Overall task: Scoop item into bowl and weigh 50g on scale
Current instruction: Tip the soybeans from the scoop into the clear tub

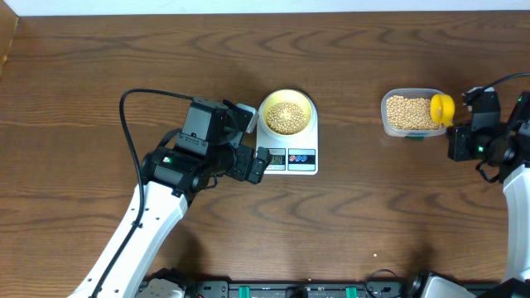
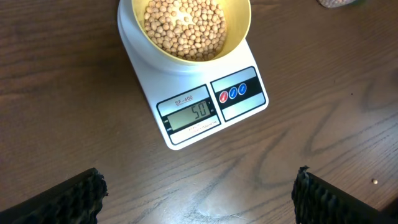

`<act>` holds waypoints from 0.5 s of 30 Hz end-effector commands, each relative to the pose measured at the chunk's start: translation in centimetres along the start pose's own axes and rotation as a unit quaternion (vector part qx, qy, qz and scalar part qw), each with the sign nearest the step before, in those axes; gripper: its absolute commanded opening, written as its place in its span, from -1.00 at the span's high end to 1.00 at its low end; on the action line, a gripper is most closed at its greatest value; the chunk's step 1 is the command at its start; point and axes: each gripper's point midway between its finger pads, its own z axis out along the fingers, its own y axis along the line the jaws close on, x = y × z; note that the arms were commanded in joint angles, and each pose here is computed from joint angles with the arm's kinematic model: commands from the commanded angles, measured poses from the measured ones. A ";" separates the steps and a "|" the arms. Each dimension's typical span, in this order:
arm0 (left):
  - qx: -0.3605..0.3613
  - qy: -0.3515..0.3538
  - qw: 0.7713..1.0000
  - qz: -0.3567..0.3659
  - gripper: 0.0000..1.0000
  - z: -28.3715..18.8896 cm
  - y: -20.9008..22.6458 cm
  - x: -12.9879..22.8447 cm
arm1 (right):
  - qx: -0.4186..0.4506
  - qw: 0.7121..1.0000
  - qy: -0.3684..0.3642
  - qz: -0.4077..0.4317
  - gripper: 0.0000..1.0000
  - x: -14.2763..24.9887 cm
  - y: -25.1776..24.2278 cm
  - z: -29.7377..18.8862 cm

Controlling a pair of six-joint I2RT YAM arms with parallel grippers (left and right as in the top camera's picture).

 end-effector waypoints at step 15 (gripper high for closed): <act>-0.005 -0.001 1.000 0.006 -0.96 0.0 0.2 -0.1 | 0.062 0.991 0.009 -0.118 0.98 -1.4 1.0 0.4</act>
